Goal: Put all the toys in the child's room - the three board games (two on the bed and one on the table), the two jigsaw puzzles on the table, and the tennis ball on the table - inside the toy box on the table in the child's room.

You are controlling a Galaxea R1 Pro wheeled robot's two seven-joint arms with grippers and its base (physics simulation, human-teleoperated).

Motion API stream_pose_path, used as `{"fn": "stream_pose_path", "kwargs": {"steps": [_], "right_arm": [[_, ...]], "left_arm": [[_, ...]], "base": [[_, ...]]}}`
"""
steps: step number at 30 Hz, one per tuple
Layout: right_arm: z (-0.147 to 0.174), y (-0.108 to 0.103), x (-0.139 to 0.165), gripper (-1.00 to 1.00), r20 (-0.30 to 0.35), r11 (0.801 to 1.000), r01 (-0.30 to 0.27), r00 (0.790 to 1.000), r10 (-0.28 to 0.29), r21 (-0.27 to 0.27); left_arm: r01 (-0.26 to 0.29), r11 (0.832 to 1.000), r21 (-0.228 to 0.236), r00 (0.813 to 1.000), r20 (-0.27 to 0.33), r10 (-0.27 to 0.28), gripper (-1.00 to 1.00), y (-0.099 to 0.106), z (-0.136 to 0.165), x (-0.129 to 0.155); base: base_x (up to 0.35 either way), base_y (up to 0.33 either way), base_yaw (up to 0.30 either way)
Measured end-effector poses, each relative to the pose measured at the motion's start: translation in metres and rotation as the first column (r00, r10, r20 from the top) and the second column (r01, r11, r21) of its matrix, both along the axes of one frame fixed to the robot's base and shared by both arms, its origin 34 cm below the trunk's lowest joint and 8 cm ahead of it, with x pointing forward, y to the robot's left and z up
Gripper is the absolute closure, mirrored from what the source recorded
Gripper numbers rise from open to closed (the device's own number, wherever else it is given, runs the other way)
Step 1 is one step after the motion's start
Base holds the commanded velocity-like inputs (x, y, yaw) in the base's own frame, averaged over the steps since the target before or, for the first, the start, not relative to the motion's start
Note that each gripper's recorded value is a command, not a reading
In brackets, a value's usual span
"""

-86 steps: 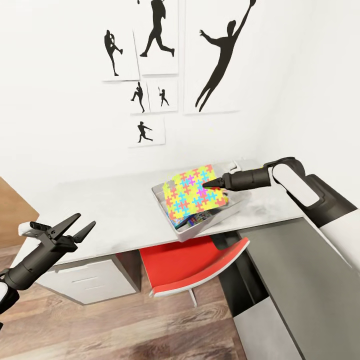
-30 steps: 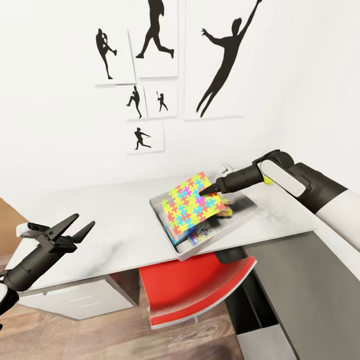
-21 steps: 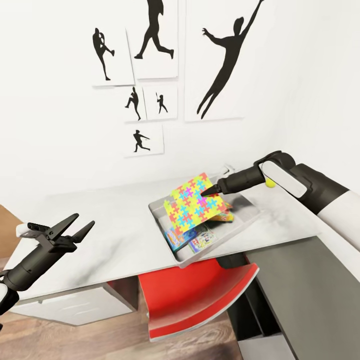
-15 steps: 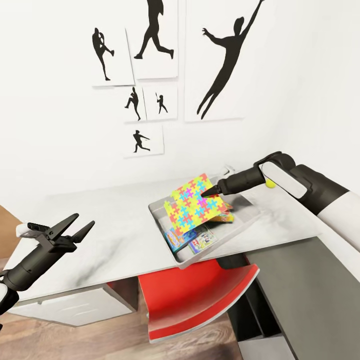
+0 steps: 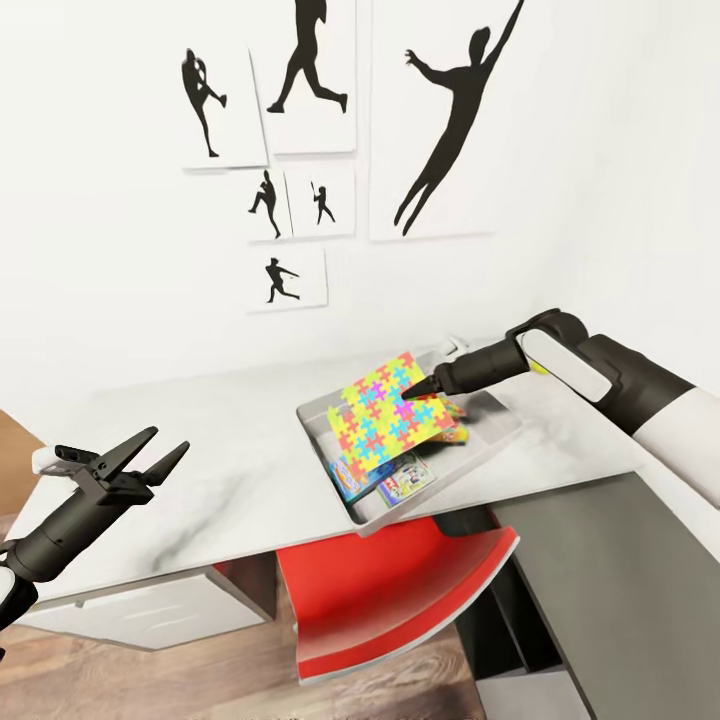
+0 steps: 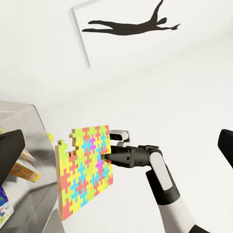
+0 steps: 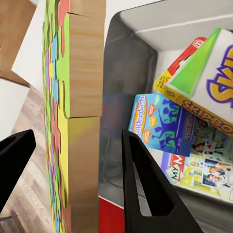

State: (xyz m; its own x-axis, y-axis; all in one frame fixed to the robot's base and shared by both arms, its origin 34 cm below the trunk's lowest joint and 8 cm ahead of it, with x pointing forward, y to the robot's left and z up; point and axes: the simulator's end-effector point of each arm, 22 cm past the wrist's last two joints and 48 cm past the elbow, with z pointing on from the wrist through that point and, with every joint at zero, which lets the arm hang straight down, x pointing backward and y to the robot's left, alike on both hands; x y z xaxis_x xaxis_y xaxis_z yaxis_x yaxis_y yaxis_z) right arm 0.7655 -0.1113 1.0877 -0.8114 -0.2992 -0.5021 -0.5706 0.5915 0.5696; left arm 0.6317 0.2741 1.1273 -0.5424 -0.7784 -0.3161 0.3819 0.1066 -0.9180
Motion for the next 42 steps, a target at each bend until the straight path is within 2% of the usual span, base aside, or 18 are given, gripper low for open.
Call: {"fn": "stream_pose_path", "kwargs": {"steps": [42], "right_arm": [[-0.02, 0.002, 0.002, 1.0, -0.031, 1.0, -0.002, 1.0, 0.002, 0.002]], "left_arm": [[0.001, 1.0, 0.001, 1.0, -0.029, -0.001, -1.0, 0.0, -0.016, 0.003]], "base": [[0.0, 0.0, 0.0]]}}
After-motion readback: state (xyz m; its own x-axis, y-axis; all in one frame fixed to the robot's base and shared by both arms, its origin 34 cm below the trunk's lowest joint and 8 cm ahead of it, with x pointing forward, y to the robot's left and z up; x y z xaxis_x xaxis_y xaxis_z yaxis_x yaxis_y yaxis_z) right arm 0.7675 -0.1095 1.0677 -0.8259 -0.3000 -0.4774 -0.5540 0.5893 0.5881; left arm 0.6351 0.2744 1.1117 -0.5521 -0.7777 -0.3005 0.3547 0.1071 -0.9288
